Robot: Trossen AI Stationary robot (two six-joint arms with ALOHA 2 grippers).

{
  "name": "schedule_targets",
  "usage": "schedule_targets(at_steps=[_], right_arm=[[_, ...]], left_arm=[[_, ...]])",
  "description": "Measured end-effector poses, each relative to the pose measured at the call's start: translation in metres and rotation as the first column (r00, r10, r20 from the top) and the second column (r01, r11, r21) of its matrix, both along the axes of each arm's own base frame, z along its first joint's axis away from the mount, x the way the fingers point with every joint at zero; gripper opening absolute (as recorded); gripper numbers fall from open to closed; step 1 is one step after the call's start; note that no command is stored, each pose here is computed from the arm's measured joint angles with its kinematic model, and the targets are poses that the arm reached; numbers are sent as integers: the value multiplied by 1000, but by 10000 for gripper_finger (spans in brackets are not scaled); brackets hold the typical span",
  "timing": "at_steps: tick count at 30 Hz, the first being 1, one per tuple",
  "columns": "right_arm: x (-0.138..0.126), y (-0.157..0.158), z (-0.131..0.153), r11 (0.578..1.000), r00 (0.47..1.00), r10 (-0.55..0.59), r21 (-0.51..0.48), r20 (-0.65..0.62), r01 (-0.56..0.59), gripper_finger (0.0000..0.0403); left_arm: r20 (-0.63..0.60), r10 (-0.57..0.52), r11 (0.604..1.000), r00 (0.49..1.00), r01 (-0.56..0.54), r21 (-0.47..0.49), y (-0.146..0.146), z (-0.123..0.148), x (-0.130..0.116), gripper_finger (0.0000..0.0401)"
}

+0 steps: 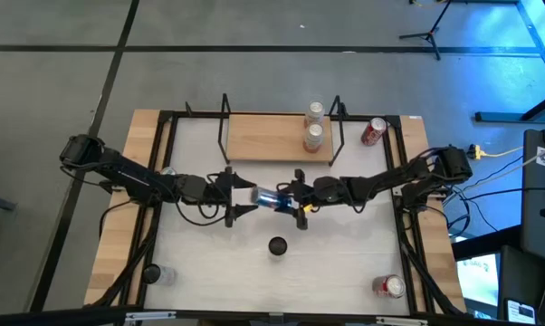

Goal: Place canned beverage on shelf
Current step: Put the right blue soda can on the shelf

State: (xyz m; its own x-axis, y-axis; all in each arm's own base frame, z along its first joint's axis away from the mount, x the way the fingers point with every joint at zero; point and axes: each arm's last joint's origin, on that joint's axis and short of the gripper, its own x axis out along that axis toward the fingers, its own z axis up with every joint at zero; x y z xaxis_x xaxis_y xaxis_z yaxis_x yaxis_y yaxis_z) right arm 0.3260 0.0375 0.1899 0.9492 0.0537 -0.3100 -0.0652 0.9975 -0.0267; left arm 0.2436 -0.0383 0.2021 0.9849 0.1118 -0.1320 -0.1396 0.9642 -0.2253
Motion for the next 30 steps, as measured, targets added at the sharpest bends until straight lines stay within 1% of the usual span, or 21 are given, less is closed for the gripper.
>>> schedule_targets(at_steps=[4, 6, 9, 16, 22, 26, 30], right_arm=[[1, 0, -1, 1000, 1000, 7, 4, 9, -8, 222], [4, 0, -3, 1000, 1000, 10, 6, 22, -10, 223], [5, 0, -6, 1000, 1000, 7, 6, 21, -7, 223], [6, 0, -7, 1000, 1000, 3, 1, 14, -3, 223], [5, 0, -7, 1000, 1000, 4, 4, 11, -4, 223], [5, 0, -7, 1000, 1000, -1, 1, 13, 1, 228], [5, 0, -6, 1000, 1000, -18, -4, 15, 18, 260]], left_arm=[[39, -19, 1000, 999, 18, 22, -1, 4, 1, 343], [63, -25, 999, 998, 23, 28, -1, 5, 3, 336], [61, -35, 999, 998, 33, 31, -1, 4, 8, 321], [25, -49, 997, 998, 48, 55, -1, 1, 18, 274], [11, -52, 997, 999, 51, 61, -1, 0, 18, 222], [13, -53, 996, 998, 52, 70, -1, 0, 18, 217], [12, -55, 995, 998, 53, 83, -1, 0, 18, 217]])
